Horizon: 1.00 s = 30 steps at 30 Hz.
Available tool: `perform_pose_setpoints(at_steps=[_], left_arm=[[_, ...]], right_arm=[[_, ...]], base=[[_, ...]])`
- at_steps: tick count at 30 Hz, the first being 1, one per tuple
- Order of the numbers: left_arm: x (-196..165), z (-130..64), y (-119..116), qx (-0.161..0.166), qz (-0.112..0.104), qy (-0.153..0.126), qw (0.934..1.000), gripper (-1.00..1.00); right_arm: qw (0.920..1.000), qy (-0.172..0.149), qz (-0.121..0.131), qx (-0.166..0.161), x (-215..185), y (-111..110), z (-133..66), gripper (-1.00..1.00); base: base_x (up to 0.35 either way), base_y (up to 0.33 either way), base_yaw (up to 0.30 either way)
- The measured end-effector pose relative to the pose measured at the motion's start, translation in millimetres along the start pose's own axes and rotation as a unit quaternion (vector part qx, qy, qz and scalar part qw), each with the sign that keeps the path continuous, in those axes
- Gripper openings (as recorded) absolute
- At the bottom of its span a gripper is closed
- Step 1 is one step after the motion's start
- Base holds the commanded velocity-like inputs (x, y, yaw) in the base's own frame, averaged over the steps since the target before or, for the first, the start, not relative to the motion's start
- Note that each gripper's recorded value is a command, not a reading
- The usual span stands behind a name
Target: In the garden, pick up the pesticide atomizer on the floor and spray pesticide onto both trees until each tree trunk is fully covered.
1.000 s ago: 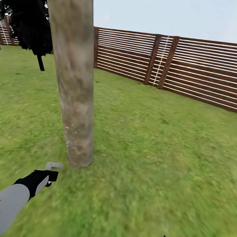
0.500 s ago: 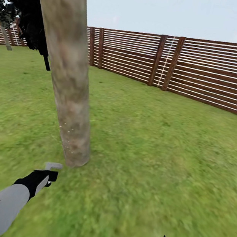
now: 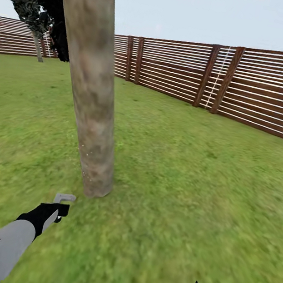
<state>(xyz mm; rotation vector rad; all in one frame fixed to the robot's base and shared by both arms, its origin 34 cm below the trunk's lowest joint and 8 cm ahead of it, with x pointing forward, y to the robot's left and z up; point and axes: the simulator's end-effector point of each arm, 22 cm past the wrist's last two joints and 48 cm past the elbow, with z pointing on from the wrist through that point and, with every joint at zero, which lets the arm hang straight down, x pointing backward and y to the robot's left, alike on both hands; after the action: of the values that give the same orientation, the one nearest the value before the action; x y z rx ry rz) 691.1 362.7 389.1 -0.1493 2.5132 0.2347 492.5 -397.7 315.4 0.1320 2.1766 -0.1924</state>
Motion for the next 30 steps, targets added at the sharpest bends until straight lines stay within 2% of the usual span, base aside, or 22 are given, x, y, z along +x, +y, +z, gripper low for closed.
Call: perform_pose_setpoints(at_steps=[4,7,9,12,15,18,19,25,27,30], left_arm=[[-20,-6.0,-40,0.024,0.001,-0.022,0.9995,-1.0],[-30,-13.6,-72,0.043,0.003,-0.014,0.999,-1.0],[-48,-20.0,-71,0.039,0.0,-0.005,0.9992,-1.0],[-76,-27.8,-72,0.037,-0.005,-0.022,0.9991,-1.0],[-85,-28.5,-64,0.031,-0.005,-0.027,0.9992,-1.0],[-83,-23.3,-17,-0.001,-0.007,-0.019,0.9998,-1.0],[-81,-22.8,-14,-0.002,-0.009,-0.014,0.9999,-1.0],[-80,-25.6,-39,0.015,-0.007,-0.01,0.9998,-1.0],[-90,-32.4,-72,0.038,-0.008,-0.014,0.9991,-1.0],[-109,-39.7,-72,0.037,-0.004,-0.004,0.9993,-1.0]], right_arm=[[1.0,0.0,0.0,0.002,0,-1,0.0,1.0],[1.0,0.0,0.001,0.002,0,-2,0.0,1.0],[1.0,0.0,0.001,0.003,0,-2,0.0,1.0],[1.0,0.0,0.001,0.004,0,-3,0.1,1.0],[1.0,0.0,0.001,0.004,0,-3,0.1,1.0],[1.0,0.0,0.001,0.003,0,-3,0.1,1.0],[1.0,0.0,0.001,0.004,0,-3,0.1,1.0],[1.0,0.0,0.001,0.004,0,-3,0.1,1.0],[1.0,0.0,0.001,0.004,0,-3,0.0,1.0],[1.0,0.0,0.0,0.004,-1,-3,0.1,1.0]], base=[[0.0,-0.026,0.024],[0.0,-0.001,-0.093],[0.0,0.0,-0.277],[0.0,0.0,-0.109],[0.0,0.0,-0.012],[0.0,0.0,-0.001],[0.0,0.0,0.0],[-0.211,0.0,0.0],[-0.007,0.0,0.0],[-0.001,0.0,0.0]])
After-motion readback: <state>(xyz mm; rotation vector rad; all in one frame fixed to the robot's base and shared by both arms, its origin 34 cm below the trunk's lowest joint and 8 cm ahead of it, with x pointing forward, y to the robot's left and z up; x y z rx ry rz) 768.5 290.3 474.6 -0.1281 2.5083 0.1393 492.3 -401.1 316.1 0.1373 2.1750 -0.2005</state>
